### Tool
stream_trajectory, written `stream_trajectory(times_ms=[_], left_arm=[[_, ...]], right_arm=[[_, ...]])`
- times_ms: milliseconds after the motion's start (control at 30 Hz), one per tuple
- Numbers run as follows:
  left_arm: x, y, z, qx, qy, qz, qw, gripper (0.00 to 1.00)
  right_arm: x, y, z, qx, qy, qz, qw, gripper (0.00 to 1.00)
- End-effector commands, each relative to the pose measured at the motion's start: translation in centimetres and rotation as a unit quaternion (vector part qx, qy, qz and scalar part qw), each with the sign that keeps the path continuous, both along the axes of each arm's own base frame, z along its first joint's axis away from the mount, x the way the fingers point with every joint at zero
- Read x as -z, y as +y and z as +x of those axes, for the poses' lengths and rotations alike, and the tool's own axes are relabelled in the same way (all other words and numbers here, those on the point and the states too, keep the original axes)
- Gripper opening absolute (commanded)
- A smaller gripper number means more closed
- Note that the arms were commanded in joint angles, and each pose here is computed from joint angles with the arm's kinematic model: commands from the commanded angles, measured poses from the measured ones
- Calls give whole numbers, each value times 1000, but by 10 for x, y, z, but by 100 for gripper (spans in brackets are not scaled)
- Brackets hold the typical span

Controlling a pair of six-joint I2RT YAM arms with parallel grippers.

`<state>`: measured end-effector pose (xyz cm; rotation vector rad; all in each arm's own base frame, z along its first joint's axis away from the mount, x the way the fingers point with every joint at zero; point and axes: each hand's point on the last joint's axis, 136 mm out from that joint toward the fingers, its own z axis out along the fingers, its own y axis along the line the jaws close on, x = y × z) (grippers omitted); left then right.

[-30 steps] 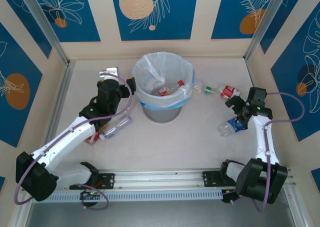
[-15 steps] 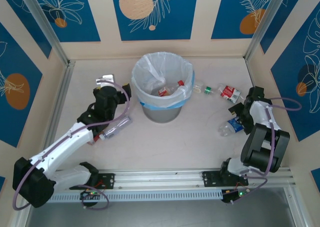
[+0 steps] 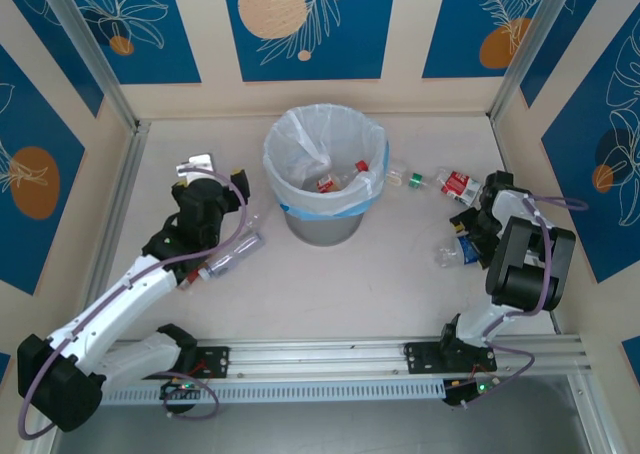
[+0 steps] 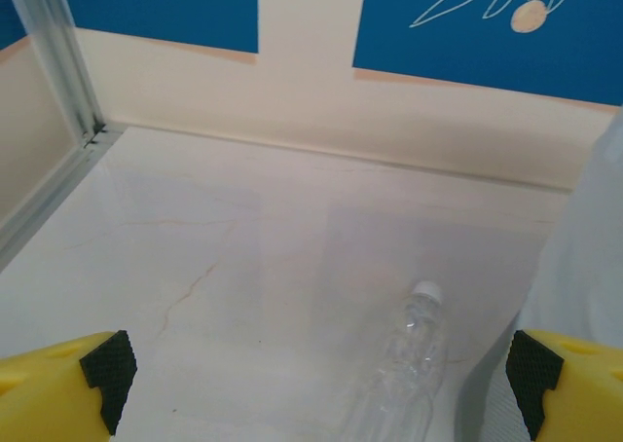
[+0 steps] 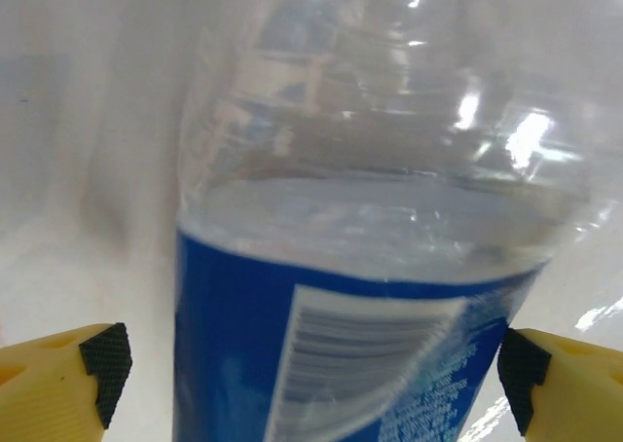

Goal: Put the plastic bottles in the bin

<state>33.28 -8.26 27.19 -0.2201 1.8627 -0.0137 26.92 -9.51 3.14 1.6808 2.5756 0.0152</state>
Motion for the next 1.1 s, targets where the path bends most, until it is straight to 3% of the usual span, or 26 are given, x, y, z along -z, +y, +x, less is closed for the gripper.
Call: stream_trajectory(times_ms=[0,467,867,1067], left_arm=[[0,17,-6,-33,-2,-2,999,99],[8,23,-5,-42,8,-3,999,99],[15,31,-6,-51,17,0,999,99],[17,34,-7,-55,18,-3,998,99]], right_arm=[[6,1,1,32,10,13,999,98],[4,10,1,100,-20,46,994,100],[22,0,13,72,16,35,997,88],[24,3,11,79,13,43,996,76]])
